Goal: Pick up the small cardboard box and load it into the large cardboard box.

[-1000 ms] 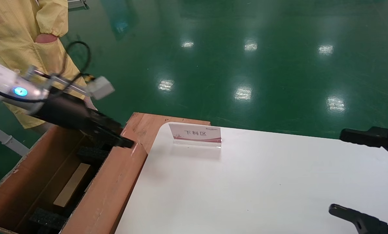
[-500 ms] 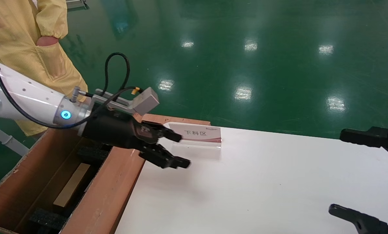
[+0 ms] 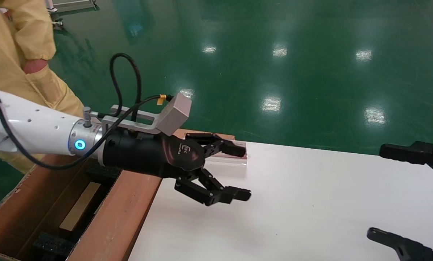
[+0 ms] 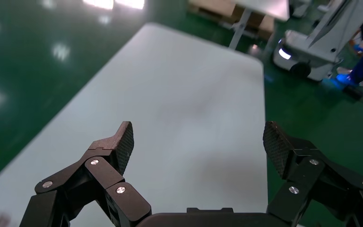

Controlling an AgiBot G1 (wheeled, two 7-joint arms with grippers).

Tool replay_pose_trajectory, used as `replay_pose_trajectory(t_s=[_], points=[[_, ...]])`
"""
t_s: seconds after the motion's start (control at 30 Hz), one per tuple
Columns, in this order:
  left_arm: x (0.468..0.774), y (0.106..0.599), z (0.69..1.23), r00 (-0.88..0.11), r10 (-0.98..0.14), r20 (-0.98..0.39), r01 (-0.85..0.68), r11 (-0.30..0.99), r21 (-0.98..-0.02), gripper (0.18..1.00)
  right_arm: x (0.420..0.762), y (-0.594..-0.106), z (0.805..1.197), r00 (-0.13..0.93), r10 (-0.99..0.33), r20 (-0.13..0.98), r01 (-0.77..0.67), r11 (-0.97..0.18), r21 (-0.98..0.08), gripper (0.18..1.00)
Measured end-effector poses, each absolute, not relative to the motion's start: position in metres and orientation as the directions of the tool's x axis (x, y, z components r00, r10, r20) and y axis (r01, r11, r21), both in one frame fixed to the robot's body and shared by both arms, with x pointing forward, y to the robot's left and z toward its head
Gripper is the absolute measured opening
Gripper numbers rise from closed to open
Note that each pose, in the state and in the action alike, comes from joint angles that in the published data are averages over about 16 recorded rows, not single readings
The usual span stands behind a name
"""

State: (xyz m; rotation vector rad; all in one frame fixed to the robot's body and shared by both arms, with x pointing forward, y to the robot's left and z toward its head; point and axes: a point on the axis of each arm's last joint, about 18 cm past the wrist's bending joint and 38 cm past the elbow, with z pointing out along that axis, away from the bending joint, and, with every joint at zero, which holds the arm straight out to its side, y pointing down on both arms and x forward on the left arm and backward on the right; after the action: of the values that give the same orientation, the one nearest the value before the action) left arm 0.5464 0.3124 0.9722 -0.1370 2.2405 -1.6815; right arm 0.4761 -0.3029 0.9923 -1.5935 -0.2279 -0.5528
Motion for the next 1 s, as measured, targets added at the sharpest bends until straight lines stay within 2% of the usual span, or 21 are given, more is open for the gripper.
replay_pose_trajectory(t_s=[0.57,1.0], points=[[0.484,0.3,0.99,-0.876,-0.181,-0.446,0.43,0.125,-0.894,1.0,0.476,-0.303,0.992,0.86,-0.18,0.477,0.464,-0.11,-0.879,1.001],[0.467,0.301,0.994,-0.846,-0.179,-0.502,0.492,0.099,-0.865,1.0,0.476,-0.303,0.992,0.86,-0.181,0.477,0.464,-0.11,-0.879,1.001]])
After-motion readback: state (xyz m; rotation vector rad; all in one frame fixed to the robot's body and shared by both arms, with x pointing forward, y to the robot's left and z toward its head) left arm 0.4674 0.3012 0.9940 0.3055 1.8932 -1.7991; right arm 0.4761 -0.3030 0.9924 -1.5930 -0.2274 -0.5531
